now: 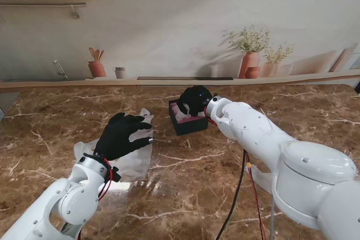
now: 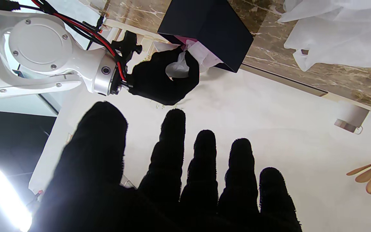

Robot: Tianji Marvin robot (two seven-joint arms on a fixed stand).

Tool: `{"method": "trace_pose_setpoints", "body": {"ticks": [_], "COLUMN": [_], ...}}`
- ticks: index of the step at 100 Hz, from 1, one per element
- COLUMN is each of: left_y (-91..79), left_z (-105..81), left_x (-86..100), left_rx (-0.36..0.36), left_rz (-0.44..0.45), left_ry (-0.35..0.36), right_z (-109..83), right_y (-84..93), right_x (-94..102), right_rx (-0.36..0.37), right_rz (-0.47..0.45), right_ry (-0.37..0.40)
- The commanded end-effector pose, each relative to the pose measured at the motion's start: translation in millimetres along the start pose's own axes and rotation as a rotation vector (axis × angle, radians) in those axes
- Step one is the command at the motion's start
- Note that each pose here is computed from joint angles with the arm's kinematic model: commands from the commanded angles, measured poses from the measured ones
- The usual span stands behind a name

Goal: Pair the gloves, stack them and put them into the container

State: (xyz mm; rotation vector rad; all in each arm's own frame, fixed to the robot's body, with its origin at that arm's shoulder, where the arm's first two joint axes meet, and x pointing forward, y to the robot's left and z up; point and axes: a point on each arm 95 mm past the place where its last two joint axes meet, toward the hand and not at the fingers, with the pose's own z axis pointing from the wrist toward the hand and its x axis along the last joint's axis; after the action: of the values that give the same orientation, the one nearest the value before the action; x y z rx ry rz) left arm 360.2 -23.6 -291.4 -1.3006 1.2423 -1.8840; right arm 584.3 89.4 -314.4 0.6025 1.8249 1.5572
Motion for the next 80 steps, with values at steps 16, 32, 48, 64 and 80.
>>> {"method": "trace_pose_setpoints", "body": {"ticks": [16, 32, 48, 64, 80], "left_y": [2.6, 1.9, 1.0, -0.8, -0.6], "left_z": [-2.9, -2.7, -2.2, -2.3, -1.9], "left_x": [-1.4, -1.9, -2.1, -2.8, -2.2], "left_rx": [-0.007, -0.006, -0.003, 0.003, 0.006], "left_rz": [0.001, 0.001, -0.001, 0.003, -0.003], "left_ry": [-0.005, -0.004, -0.001, -0.002, -0.004], "right_z": [9.8, 7.9, 5.1, 0.2, -6.2], "right_y": [11.8, 8.5, 7.8, 10.7, 13.5], "right_x": [-2.4, -5.2, -9.3, -11.7, -14.6], "right_rx": [0.030, 0.067, 0.120, 0.142, 0.165], "right_rz": [-0.010, -0.015, -0.047, -0.023, 0.010], "right_ry": [0.006, -0.007, -0.017, -0.043, -0.065]}}
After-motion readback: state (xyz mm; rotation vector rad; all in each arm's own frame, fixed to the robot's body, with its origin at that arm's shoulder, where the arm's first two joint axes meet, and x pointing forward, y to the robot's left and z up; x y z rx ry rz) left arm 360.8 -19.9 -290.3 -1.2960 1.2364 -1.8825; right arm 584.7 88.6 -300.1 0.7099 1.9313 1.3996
